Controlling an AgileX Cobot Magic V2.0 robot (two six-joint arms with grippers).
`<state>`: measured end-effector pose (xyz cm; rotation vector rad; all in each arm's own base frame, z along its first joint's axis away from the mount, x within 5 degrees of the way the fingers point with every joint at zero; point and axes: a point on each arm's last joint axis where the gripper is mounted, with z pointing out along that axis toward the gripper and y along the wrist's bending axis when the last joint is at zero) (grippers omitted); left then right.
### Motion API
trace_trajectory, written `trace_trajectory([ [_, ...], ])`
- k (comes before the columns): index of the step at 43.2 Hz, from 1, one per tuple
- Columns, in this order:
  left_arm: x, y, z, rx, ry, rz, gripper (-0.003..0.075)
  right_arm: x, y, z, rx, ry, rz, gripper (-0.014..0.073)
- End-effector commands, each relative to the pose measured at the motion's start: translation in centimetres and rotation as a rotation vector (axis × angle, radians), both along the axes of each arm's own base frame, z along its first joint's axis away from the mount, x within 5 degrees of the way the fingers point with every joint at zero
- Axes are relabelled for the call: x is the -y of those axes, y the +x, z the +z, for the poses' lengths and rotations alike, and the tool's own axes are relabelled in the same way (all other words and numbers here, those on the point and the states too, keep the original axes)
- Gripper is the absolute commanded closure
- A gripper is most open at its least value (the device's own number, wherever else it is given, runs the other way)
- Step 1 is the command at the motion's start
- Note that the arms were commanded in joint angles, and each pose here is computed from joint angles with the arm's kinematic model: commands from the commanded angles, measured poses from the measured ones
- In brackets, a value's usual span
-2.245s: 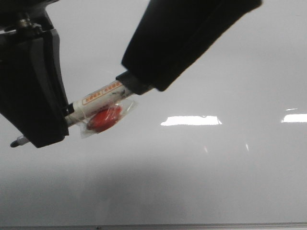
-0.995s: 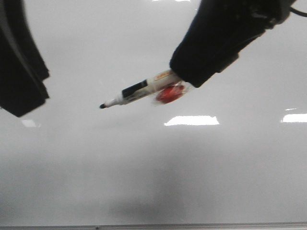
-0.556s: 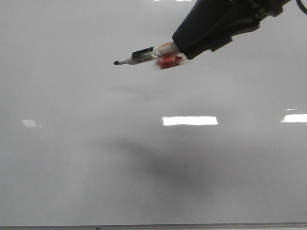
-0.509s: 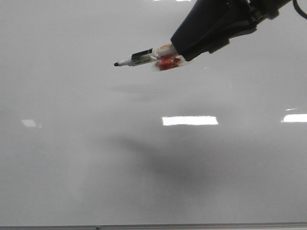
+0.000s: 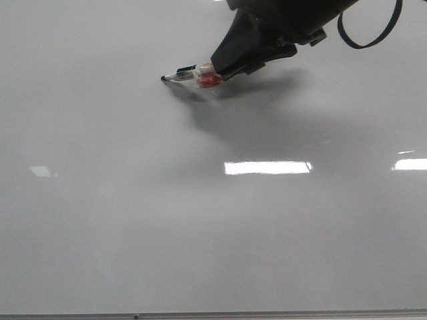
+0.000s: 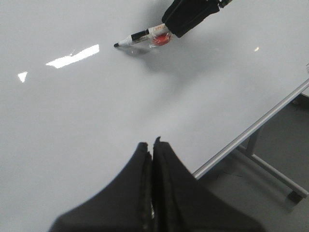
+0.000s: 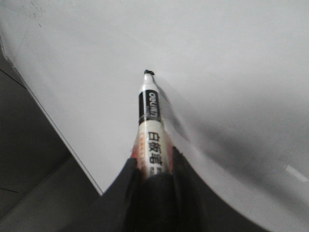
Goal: Write number 8 on whiteboard
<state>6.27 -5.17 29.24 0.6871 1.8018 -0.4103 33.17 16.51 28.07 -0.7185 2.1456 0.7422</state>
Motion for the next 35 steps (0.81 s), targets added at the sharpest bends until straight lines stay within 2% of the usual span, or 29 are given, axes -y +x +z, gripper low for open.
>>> trace_trajectory([
  [1, 0.0, 0.3, 1.4, 0.047, -0.073, 0.034, 0.0741, -0.5, 0.4, 1.6, 0.046, 0.049, -0.028, 0.0662],
  [7, 0.0, 0.3, 1.4, 0.047, -0.073, 0.034, 0.0741, -1.3, 0.0, 0.1, 0.006, -0.010, 0.046, 0.0653],
  [20, 0.0, 0.3, 1.4, 0.047, -0.073, 0.034, 0.0741, 3.1, -0.9, -0.9, -0.056, -0.052, -0.073, 0.0653],
  [26, 0.0, 0.3, 1.4, 0.047, -0.073, 0.034, 0.0741, 4.3, -2.4, -2.6, -0.108, -0.085, -0.086, 0.0653],
  [30, 0.0, 0.3, 1.4, 0.047, -0.073, 0.034, 0.0741, 3.6, -3.2, -3.8, -0.138, -0.102, -0.067, 0.0653],
  [35, 0.0, 0.3, 1.4, 0.047, -0.073, 0.034, 0.0741, 1.2, -3.4, -4.6, -0.137, -0.108, -0.027, 0.0653],
])
